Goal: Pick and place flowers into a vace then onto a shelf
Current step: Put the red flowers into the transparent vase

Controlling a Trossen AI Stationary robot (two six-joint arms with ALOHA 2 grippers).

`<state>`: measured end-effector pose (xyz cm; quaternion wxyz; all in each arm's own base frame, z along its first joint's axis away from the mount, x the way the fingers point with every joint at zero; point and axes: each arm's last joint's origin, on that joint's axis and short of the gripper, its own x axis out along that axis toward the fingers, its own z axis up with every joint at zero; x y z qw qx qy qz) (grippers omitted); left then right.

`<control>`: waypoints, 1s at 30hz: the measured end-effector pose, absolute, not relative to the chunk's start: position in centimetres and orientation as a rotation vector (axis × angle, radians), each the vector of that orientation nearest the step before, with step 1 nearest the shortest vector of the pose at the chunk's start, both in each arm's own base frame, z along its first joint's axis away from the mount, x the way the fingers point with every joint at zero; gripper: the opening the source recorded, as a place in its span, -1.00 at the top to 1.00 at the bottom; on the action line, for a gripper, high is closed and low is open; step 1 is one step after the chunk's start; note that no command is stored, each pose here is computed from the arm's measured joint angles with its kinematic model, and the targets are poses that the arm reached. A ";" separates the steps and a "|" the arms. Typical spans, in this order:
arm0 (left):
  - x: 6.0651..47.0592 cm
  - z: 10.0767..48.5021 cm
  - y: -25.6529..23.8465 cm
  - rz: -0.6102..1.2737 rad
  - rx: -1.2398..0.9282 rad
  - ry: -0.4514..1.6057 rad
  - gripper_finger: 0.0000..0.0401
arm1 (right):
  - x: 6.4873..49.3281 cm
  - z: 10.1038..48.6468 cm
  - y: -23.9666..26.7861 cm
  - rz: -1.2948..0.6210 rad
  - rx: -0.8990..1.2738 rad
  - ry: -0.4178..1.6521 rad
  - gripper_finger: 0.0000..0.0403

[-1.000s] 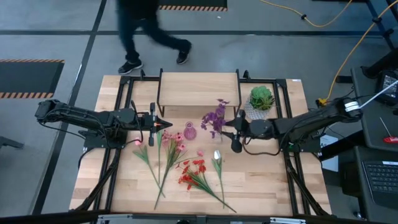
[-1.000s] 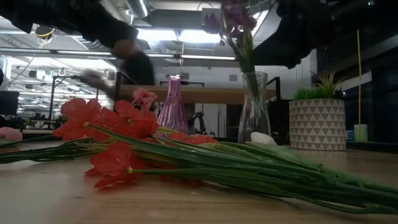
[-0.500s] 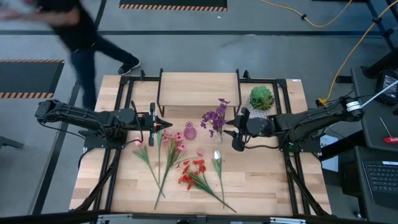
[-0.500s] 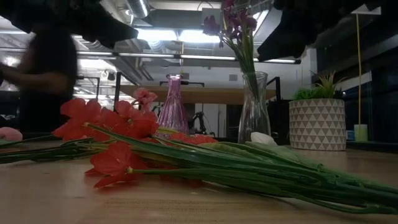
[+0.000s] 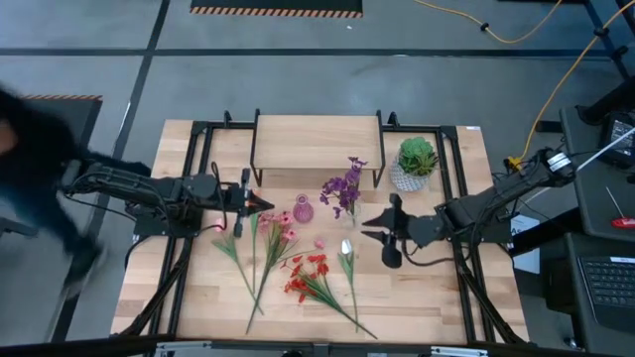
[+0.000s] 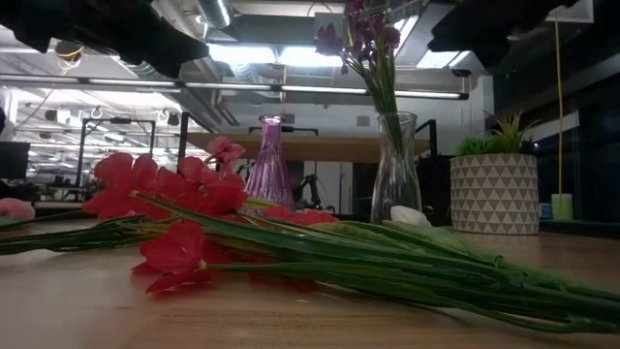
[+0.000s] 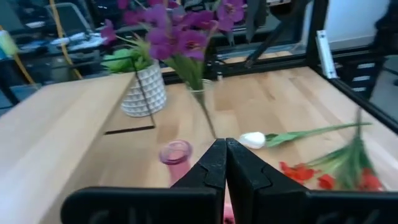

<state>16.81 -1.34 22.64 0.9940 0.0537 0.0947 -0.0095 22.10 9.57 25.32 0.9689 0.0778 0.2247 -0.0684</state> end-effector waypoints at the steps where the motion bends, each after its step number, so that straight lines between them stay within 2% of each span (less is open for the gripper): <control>1: 16.8 22.6 -1.6 -0.034 0.110 0.196 0.99 | 22.1 25.2 10.0 -0.126 0.169 0.454 0.53; 7: 16.5 22.5 -3.5 -0.117 0.086 0.195 0.99 | 21.9 24.3 12.2 -0.071 0.207 0.475 0.76; 13: 16.0 22.3 -5.5 -0.085 0.100 0.204 0.99 | 22.2 23.8 14.2 -0.047 0.245 0.484 0.97; 18: 16.0 21.5 -7.3 -0.072 0.072 0.244 0.99 | 23.4 25.0 16.4 -0.025 0.220 0.499 0.96; 23: 16.3 20.6 -8.7 -0.069 0.062 0.270 0.99 | 25.2 25.7 18.6 -0.063 0.169 0.580 0.98; 30: 16.6 20.1 -9.8 -0.100 0.070 0.272 0.98 | 26.8 25.7 20.9 -0.160 0.215 0.721 0.97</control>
